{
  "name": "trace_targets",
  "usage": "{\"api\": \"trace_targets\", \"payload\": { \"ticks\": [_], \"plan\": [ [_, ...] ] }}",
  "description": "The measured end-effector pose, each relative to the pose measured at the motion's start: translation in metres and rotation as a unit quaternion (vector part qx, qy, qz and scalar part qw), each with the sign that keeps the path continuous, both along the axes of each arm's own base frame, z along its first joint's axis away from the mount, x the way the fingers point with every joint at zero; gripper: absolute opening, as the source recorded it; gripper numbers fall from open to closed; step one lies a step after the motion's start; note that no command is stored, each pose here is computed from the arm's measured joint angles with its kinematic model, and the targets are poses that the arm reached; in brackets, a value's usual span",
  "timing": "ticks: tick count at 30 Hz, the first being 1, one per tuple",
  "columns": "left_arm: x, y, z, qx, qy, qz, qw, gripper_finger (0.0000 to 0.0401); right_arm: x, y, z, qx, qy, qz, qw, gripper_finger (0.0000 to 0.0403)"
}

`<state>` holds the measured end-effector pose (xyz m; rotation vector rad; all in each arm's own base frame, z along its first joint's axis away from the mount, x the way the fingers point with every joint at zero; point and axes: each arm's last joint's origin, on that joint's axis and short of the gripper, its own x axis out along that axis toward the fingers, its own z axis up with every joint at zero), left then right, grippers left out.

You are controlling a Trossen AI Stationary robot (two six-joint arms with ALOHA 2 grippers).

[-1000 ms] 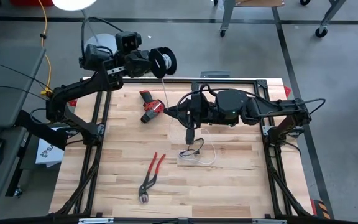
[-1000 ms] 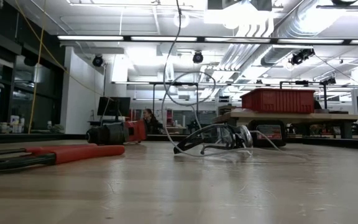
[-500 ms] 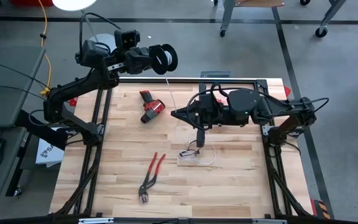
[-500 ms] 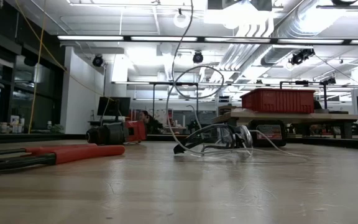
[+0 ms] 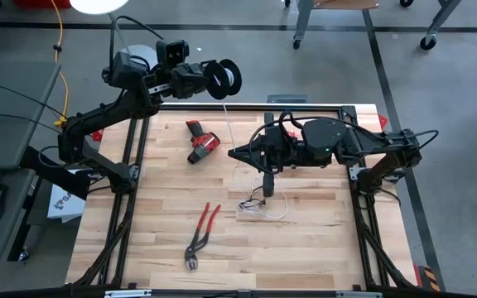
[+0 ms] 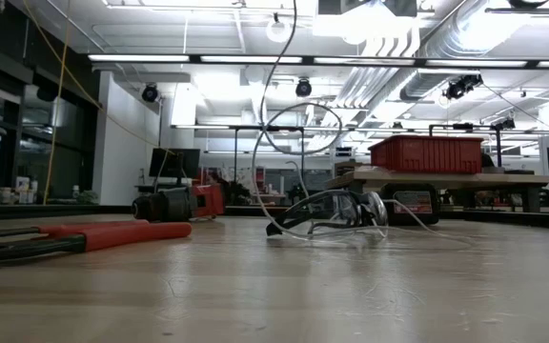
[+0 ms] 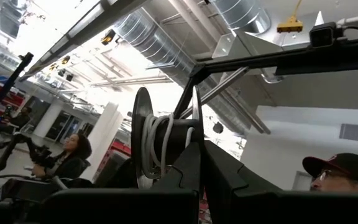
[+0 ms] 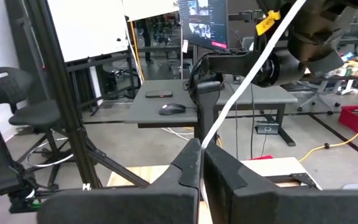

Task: Coil cords
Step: Coil the white wire onto the black spool

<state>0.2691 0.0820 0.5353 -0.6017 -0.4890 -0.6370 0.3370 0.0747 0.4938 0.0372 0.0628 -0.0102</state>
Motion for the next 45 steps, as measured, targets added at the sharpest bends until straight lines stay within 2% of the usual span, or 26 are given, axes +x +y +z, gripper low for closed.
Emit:
{"api": "trace_targets", "payload": {
  "ticks": [20,30,33,39,45],
  "plan": [
    [-0.002,-0.003,0.001,0.02,0.003,0.018,1.0,0.0,-0.001,0.0,-0.003,0.006,0.015,0.005,1.0,0.0],
    [-0.004,-0.003,0.0,0.057,0.009,0.012,0.998,0.0,0.0,0.0,-0.006,0.011,0.03,0.008,0.999,0.0],
    [-0.008,0.0,0.0,0.075,0.02,0.036,0.996,0.0,-0.001,0.0,-0.007,0.01,0.034,0.008,0.999,0.0],
    [-0.027,0.001,-0.001,0.104,0.069,0.125,0.984,0.0,0.0,0.0,-0.007,0.01,0.035,0.005,0.999,0.0],
    [-0.038,-0.002,-0.001,0.12,0.091,0.151,0.977,0.0,0.003,-0.004,-0.008,0.017,0.033,0.029,0.999,0.0]
  ]
}}
